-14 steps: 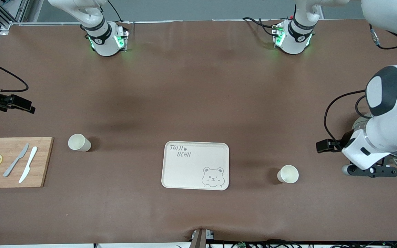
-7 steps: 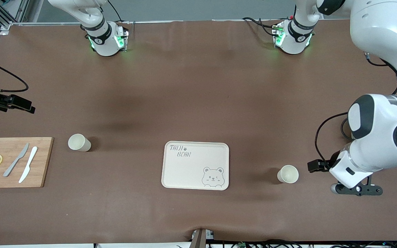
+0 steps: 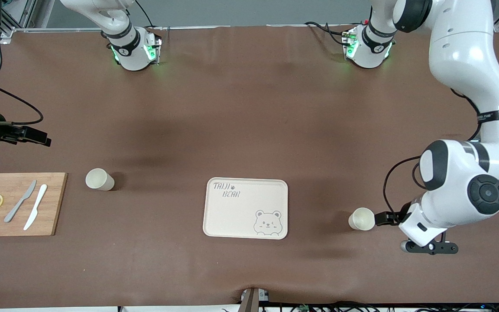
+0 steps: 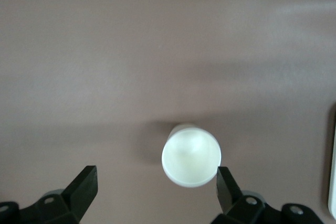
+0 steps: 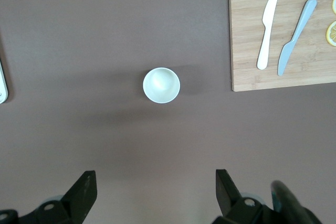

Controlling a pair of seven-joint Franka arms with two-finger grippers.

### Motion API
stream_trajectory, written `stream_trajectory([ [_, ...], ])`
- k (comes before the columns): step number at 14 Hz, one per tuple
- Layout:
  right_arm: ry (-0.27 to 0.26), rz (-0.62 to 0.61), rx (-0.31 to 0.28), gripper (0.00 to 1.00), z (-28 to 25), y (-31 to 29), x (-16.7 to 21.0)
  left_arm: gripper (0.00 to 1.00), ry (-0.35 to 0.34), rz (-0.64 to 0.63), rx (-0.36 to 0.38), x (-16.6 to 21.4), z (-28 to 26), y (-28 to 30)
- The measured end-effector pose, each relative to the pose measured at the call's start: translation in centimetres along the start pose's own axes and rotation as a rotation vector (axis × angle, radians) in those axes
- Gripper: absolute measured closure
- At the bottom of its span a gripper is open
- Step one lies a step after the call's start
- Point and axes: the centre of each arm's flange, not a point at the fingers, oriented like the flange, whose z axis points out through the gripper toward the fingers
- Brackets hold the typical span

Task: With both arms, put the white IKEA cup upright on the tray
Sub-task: 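Move the left gripper over the white cup while the right gripper starts reaching, then lower the left gripper around the cup while the right gripper nears the other cup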

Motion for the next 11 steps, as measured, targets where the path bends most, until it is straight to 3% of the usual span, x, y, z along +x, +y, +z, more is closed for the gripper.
stream_trajectory([
  [11,-0.095,0.008,-0.006,0.00,4.1,0.3,1.4,0.00,-0.004,-0.027,-0.008,0.1,6.1,0.2],
])
